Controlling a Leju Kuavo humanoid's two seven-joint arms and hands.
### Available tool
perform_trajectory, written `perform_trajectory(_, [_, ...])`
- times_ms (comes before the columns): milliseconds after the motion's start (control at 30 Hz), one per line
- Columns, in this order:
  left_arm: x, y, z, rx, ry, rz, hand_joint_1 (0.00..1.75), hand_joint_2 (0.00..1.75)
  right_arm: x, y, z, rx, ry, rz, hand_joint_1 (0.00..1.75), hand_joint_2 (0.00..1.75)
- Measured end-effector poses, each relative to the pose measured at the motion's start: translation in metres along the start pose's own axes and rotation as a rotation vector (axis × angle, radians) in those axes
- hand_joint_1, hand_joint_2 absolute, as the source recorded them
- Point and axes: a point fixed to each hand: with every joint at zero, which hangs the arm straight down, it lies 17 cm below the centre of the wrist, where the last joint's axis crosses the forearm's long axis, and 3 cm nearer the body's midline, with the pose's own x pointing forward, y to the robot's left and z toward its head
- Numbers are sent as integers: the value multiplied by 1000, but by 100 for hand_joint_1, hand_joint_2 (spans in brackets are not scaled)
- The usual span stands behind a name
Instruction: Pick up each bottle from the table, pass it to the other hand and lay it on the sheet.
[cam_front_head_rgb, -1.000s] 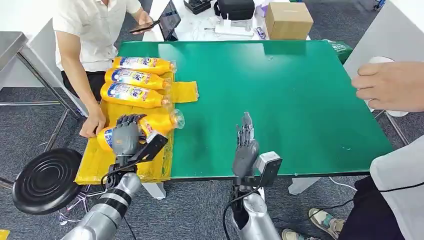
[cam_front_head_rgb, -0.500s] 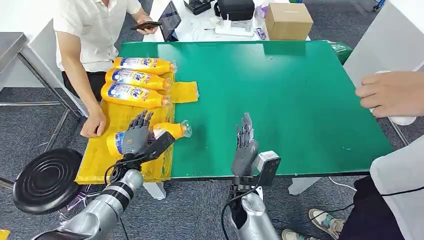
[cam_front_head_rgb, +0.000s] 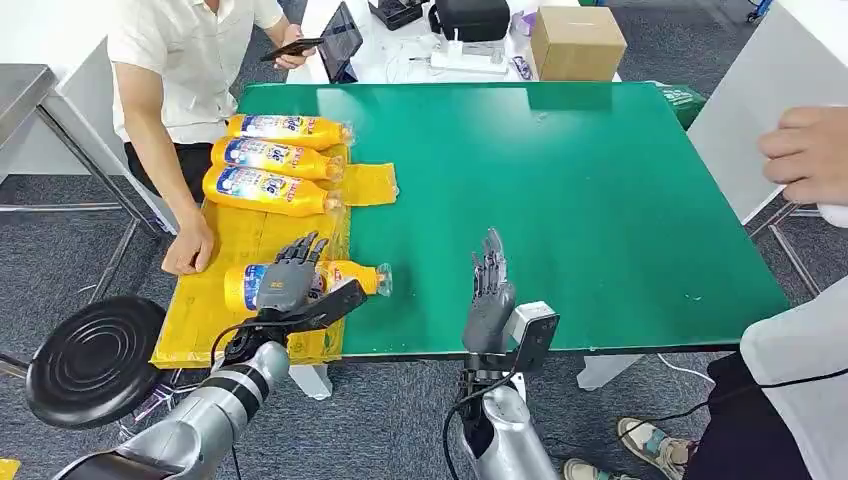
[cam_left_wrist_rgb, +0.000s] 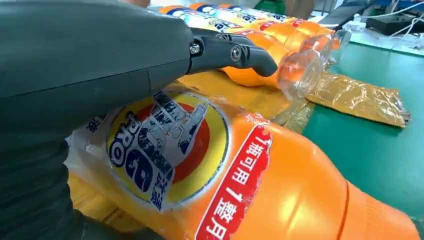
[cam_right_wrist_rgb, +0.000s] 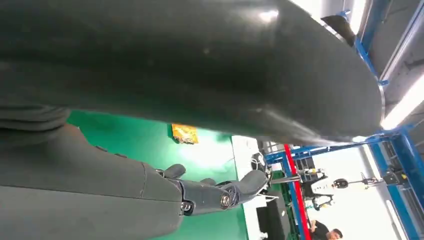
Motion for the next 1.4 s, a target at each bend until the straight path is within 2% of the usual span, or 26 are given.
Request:
perform_trajectory(133, [4,-2,0,-20,-24,20,0,175,-1,-1,0,-1,4,1,0,0])
perform_trajectory(267, [15,-6,1,-64,-81,136,0,175,-1,-3,1,-5,-7,8,0,0])
perform_trajectory(400, [19,-3,0,-52,-100,165,0,175,1,-7,-2,-19,-16,15,0,0])
perform_trajectory(467, [26,3,2,-5,-146,56,0,175,1,-13,-3,-34,-20,20,0,0])
perform_trajectory(567, [50,-22,18,-72,-291,-33,0,175,4,-13,-7,-25,-30,24,0,0])
perform_trajectory(633, [53,-26,22,-61,-296,-13,0,175,6,-15,-9,-28,-36,28,0,0])
perform_trajectory(833, [66,-30,26,-39,-357,-185,0,175,6,-21,-10,-43,-39,52,0,0])
perform_trajectory(1000, [76,-25,28,44,-427,-473,0,175,5,-26,-9,-67,-38,78,0,0])
perform_trajectory(1100, [83,-27,34,52,-461,-444,0,175,7,-28,-7,-81,-42,81,0,0])
perform_trajectory(1200, [99,-18,47,122,-493,-269,0,175,9,-31,-6,-106,-46,88,0,0])
perform_trajectory(1267, [114,-2,60,192,-479,57,0,175,16,-38,-2,-140,-64,138,0,0])
perform_trajectory(1400, [127,21,73,250,-369,663,0,175,32,-44,4,-176,-104,182,0,0])
